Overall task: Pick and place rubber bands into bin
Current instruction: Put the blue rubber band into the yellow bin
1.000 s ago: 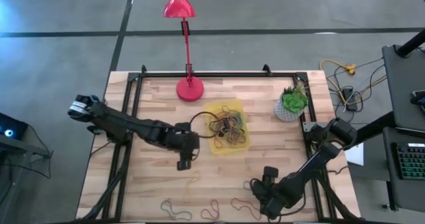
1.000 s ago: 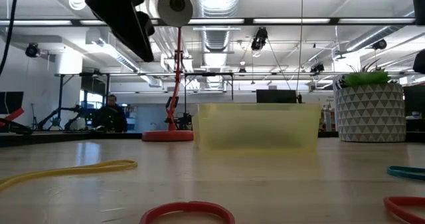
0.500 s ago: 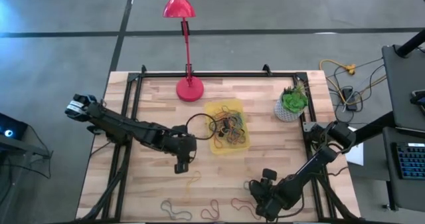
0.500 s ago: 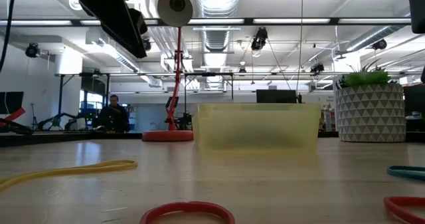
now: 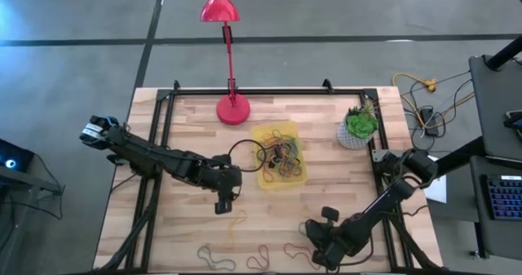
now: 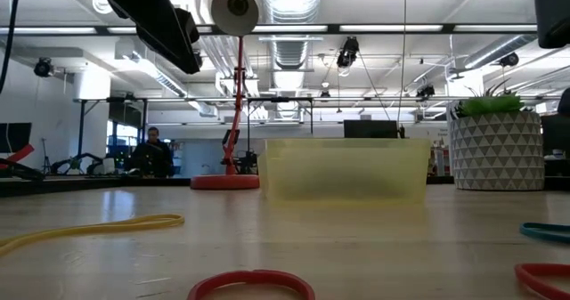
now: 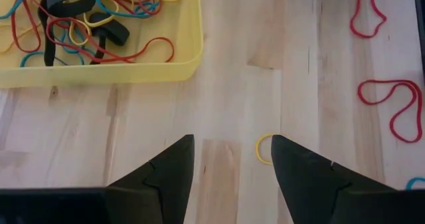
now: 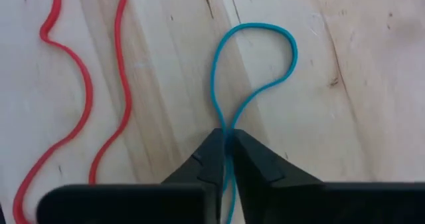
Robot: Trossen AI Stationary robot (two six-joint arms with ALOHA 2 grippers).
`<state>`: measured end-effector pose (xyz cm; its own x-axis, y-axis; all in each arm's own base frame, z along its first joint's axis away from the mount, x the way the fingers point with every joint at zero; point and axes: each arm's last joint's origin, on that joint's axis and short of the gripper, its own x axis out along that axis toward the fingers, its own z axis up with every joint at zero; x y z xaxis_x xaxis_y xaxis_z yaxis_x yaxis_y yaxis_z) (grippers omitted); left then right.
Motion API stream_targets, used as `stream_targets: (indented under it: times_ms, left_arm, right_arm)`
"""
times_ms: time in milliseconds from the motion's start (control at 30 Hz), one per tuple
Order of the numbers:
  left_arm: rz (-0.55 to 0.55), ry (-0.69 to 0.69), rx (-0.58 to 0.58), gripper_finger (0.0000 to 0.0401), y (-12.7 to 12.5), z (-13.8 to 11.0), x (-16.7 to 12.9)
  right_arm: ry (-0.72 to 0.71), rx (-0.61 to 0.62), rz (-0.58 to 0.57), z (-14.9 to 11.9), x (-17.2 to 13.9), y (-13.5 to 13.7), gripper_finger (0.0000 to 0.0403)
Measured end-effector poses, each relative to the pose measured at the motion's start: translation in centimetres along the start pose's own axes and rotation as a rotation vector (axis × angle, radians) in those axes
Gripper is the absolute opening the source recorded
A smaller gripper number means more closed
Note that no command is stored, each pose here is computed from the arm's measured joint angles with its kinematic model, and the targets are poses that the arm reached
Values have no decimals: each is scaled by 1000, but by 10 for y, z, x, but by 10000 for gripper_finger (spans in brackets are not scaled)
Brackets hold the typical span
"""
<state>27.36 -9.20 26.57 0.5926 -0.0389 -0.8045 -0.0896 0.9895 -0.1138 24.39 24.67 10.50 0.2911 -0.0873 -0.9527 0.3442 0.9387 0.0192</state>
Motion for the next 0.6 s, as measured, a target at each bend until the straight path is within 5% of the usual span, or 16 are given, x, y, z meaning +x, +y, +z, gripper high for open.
stream_targets:
  times_ms: [233, 600]
  left_arm:
    - [-2, -3, 1, 185, 0, 0, 0]
    - [-4, -5, 2, 185, -1, 0, 0]
  right_arm:
    - [-13, 82, 14, 13, -9, -7, 8]
    - [-374, 293, -17, 77, -74, -53, 8]
